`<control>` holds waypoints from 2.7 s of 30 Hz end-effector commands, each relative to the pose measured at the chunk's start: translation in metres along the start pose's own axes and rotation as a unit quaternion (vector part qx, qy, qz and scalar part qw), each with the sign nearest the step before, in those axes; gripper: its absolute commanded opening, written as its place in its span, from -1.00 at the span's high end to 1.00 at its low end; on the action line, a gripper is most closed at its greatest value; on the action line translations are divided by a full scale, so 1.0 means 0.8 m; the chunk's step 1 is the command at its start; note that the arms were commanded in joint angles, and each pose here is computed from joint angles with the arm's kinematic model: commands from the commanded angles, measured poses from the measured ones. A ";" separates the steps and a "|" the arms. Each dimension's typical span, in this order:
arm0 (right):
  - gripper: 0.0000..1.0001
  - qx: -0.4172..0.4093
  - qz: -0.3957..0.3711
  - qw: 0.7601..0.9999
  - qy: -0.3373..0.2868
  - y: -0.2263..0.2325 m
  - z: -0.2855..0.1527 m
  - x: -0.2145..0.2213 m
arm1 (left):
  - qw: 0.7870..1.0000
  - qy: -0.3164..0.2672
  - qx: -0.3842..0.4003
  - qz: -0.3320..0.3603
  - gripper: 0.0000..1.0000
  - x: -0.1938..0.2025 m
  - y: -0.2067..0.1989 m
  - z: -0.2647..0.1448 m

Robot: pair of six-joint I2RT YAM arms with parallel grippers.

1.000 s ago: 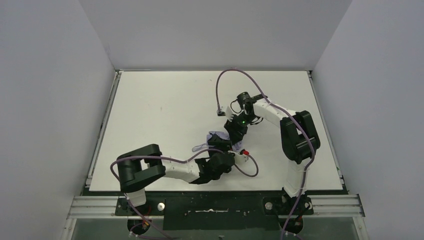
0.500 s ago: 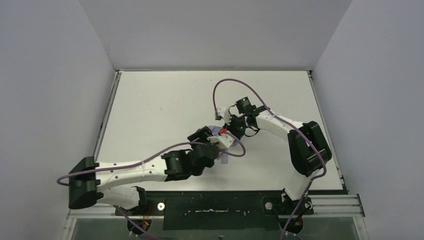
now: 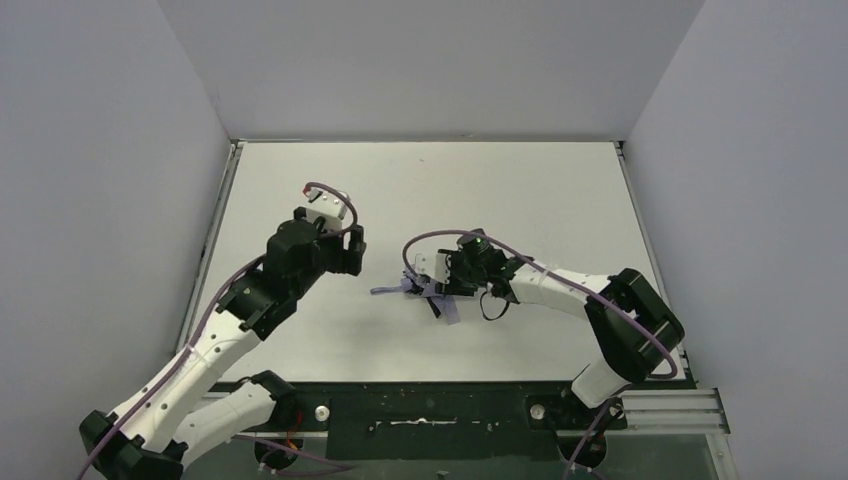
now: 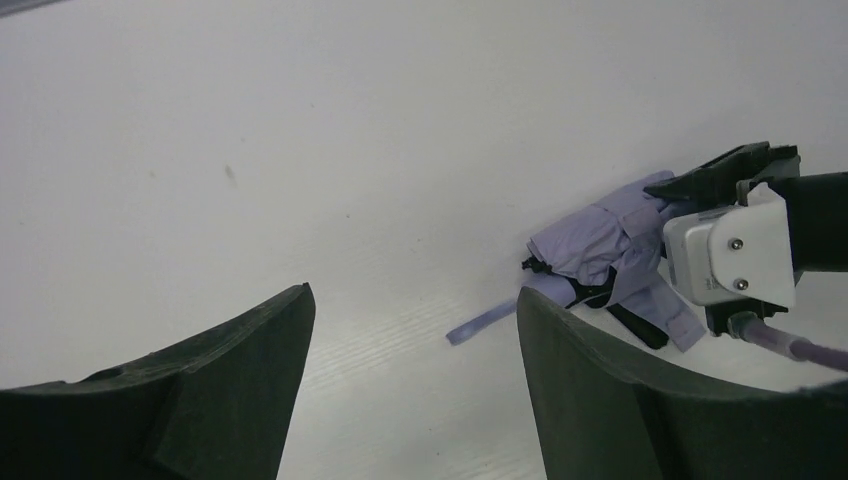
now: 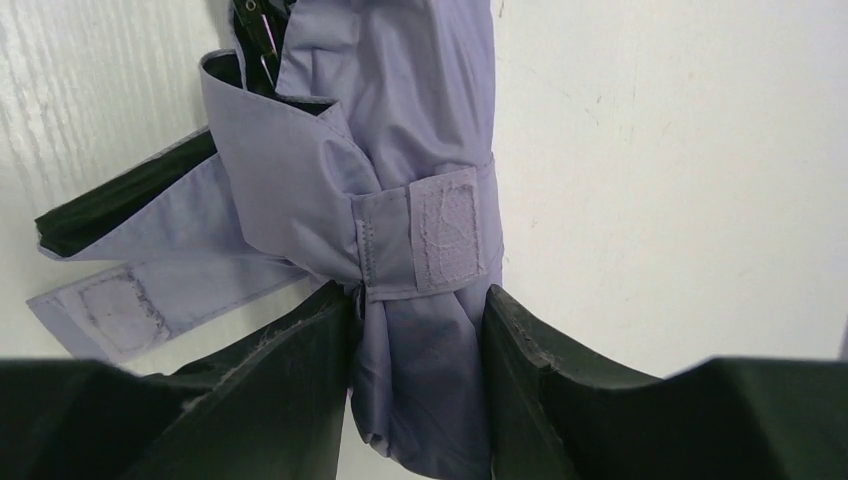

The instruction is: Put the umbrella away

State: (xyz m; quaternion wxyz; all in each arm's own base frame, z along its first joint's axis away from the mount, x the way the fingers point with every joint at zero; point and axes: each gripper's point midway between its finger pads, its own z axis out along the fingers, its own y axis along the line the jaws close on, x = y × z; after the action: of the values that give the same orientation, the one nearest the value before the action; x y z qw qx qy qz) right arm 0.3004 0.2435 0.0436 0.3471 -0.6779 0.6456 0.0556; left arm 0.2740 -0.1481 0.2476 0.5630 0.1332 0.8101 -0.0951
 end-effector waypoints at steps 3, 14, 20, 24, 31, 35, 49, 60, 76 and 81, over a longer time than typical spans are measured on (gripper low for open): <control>0.76 0.031 -0.081 0.996 0.021 0.036 0.014 0.013 | 0.978 0.096 0.181 -0.028 -0.45 0.026 -0.064 0.031; 0.78 0.073 -0.148 0.986 0.025 0.059 0.023 0.008 | 0.937 0.161 0.307 0.029 -0.57 0.056 -0.107 0.099; 0.80 0.070 -0.155 0.985 0.011 0.062 0.022 0.003 | 0.911 0.217 0.347 0.055 -0.59 0.108 -0.117 0.125; 0.82 0.069 -0.158 0.985 0.010 0.062 0.022 0.003 | 0.884 0.249 0.393 0.046 -0.60 0.132 -0.134 0.129; 0.83 0.068 -0.157 0.985 0.012 0.063 0.020 0.004 | 0.863 0.257 0.435 0.021 -0.84 0.148 -0.156 0.138; 0.83 0.071 -0.156 0.985 0.011 0.062 0.020 0.004 | 0.851 0.267 0.452 -0.004 -0.85 0.159 -0.167 0.145; 0.84 0.091 -0.143 0.986 0.009 0.053 0.022 0.000 | 0.810 0.341 0.477 -0.010 -0.69 0.217 -0.185 0.138; 0.74 0.114 -0.124 0.986 0.009 0.043 0.018 -0.001 | 0.795 0.378 0.474 0.020 0.39 0.230 -0.190 0.129; -0.28 0.150 0.007 0.984 -0.097 0.035 -0.107 -0.064 | 0.814 0.391 0.425 0.065 1.00 0.234 -0.174 0.140; -0.24 0.234 0.250 0.922 -0.178 0.014 -0.169 -0.073 | 0.822 0.391 0.409 0.074 1.00 0.234 -0.172 0.145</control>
State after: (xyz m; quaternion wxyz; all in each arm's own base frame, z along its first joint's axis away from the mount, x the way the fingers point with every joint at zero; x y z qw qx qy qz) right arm 0.2355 0.2362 0.1501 0.5470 -0.5615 0.6201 0.0318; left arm 0.2631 -0.3003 0.0342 0.0929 0.4287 0.8241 -0.3583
